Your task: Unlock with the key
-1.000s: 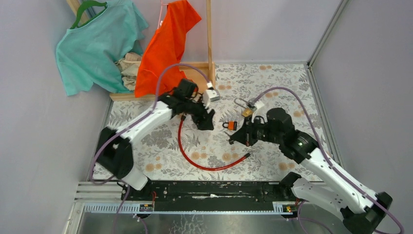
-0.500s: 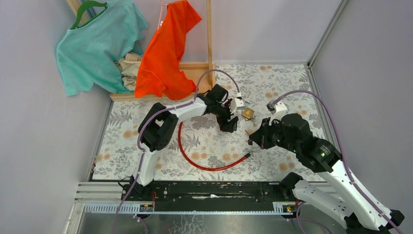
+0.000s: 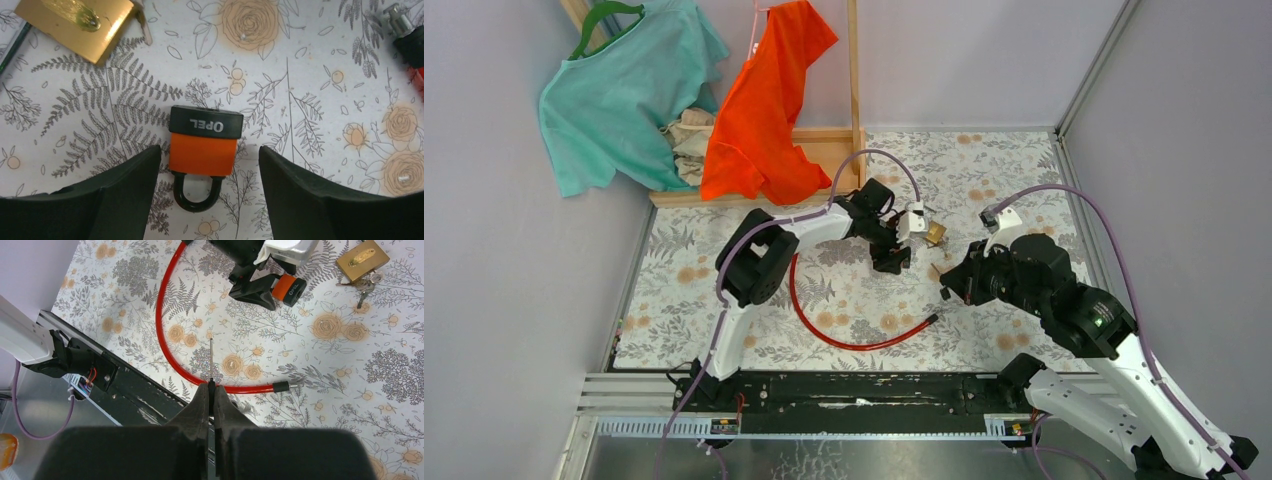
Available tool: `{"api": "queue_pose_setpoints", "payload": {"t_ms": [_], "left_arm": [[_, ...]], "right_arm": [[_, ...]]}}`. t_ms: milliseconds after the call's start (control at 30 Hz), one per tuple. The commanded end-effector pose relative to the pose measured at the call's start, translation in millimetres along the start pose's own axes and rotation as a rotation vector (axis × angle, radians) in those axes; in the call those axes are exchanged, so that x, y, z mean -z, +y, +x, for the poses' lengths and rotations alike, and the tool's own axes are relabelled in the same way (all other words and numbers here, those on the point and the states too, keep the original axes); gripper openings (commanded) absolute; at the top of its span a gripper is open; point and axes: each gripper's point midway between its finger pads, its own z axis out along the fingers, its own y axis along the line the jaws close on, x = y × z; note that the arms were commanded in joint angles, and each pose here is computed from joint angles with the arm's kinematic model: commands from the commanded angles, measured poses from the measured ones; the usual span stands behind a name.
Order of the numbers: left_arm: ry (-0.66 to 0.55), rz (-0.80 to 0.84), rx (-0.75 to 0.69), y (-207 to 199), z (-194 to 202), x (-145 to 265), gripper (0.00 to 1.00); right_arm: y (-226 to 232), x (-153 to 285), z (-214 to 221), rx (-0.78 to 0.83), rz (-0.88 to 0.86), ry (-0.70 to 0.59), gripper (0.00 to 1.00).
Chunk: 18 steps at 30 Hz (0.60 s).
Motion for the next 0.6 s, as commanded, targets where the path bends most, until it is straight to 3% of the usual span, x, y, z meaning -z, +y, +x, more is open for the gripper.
{"api": "queue_pose_setpoints", "payload": {"t_ms": [0,467,567], "left_arm": [[-0.03,0.015,-0.053,6,-6,-9,0.76],[0.0,0.011,-0.158,-16,11,-11,0.51],[-0.017,-0.04,-0.168,-12,7,-9,0.37]], "right_arm": [[6,10,-17,-0.011,-0.014,-0.055,0.0],[9,11,-19,-0.011,-0.022,-0.058,0.0],[9,14,-21,-0.014,-0.02,-0.063,0.0]]}}
